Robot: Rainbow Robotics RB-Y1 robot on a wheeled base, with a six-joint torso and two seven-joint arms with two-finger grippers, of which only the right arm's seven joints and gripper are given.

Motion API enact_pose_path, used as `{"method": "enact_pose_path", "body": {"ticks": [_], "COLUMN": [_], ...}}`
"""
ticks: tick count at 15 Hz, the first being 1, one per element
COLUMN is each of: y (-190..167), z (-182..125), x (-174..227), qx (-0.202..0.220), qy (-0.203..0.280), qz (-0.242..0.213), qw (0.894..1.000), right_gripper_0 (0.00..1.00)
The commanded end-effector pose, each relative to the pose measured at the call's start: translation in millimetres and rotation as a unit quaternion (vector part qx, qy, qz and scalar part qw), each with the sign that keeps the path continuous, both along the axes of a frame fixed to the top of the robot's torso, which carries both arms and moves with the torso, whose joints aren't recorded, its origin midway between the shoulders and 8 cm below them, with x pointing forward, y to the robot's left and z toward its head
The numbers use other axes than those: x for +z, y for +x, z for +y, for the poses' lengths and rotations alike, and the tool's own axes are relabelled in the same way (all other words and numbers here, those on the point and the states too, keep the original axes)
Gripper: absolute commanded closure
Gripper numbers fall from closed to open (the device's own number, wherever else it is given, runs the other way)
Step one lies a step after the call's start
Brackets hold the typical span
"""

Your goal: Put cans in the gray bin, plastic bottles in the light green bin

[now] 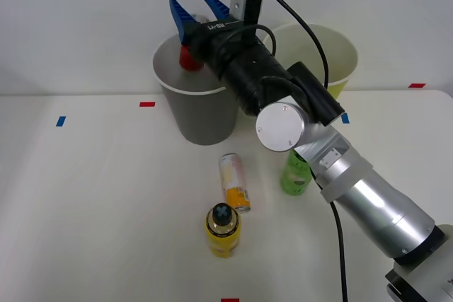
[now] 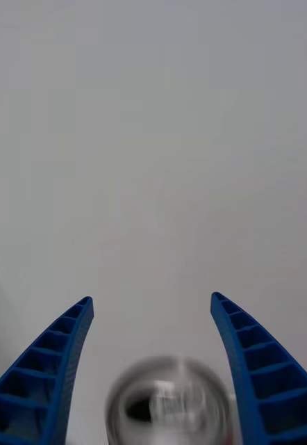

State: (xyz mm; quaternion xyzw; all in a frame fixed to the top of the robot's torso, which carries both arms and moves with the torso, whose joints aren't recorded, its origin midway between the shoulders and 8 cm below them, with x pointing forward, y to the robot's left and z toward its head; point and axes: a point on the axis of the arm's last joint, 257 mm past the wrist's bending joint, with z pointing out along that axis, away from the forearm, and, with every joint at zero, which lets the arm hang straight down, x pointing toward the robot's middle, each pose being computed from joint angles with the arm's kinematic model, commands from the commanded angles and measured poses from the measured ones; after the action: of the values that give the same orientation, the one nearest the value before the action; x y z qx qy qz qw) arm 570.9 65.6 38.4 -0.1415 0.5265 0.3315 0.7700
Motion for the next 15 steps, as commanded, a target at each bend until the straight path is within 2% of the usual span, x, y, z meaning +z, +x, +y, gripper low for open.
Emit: {"method": "enact_pose_path", "body": {"ticks": [1, 12, 15], "y": [-1, -12, -40], "z": [2, -1, -18], "x": [1, 7, 6], "qx": [0.004, 0.006, 0.02], "qy": [0.007, -0.001, 0.013], "qz": [0.005, -0.014, -0.018], "qw": [1.0, 1.0, 1.0], "right_gripper_0": [0.35, 0.32, 0.21]}}
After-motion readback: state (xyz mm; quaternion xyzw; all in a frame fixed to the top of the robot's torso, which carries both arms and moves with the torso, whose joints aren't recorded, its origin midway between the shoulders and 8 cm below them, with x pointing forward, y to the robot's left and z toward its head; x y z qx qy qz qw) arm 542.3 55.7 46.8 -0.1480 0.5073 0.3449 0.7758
